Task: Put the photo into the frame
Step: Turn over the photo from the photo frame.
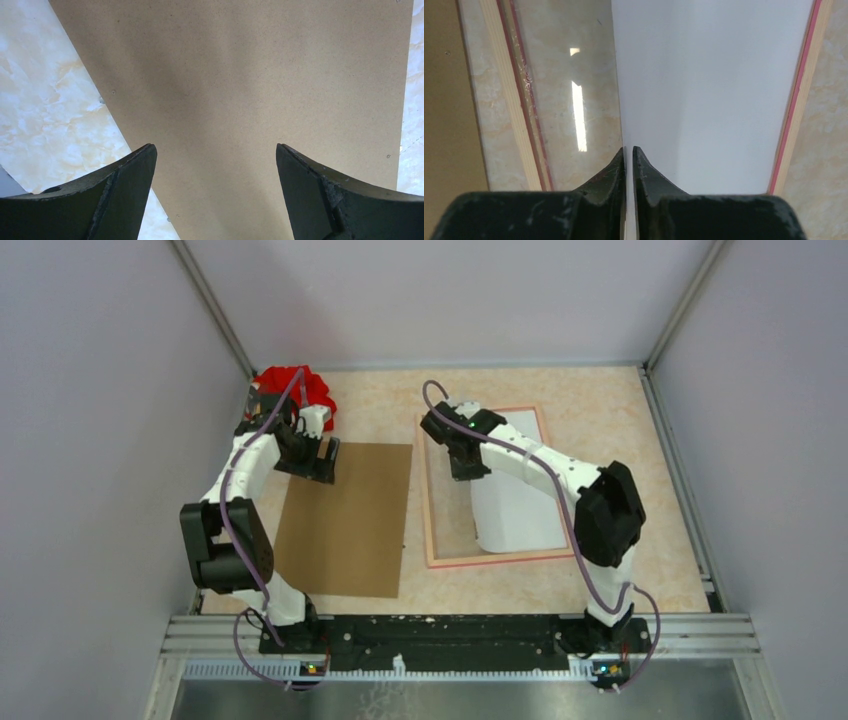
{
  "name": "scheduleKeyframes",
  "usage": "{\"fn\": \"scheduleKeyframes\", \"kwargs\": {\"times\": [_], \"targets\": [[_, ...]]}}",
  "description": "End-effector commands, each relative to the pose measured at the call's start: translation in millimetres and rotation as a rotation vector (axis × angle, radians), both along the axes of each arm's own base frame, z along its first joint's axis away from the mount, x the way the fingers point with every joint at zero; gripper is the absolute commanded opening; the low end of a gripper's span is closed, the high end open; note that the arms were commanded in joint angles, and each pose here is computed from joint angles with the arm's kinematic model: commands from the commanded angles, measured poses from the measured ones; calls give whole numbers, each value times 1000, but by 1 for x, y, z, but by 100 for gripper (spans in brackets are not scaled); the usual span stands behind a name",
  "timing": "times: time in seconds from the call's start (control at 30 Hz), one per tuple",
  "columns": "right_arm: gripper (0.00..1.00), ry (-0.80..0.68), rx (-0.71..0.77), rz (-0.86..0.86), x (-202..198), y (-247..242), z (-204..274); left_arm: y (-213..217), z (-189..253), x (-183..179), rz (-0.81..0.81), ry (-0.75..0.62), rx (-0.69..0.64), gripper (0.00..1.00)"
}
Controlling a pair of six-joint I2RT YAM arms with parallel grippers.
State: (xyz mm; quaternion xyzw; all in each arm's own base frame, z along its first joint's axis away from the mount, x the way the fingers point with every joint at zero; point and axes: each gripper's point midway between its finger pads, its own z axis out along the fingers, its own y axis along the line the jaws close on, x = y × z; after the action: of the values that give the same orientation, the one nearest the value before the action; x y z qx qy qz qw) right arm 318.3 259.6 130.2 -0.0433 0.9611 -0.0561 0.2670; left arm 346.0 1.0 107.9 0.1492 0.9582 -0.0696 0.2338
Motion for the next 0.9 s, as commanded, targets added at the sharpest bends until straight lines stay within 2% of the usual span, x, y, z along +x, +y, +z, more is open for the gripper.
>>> {"fn": "scheduleKeyframes", "kwargs": {"times": [0.0,0.07,0.13,0.17,0.43,0.87], "targets": [[13,-5,31,6,5,12,-5,5,13,1,-5,-47,23,96],[27,6,49,19,4,15,-8,5,13,1,-7,-47,25,96],[45,12,78,33,3,20,-9,6,13,1,-7,-49,27,96],[49,18,95,41,2,22,-9,6,14,1,-6,-49,28,96],[56,60,191,67,-1,30,-15,7,17,0,-11,-57,33,96],[79,59,350,83,4,33,-6,8,17,-1,-10,-56,36,96]]}}
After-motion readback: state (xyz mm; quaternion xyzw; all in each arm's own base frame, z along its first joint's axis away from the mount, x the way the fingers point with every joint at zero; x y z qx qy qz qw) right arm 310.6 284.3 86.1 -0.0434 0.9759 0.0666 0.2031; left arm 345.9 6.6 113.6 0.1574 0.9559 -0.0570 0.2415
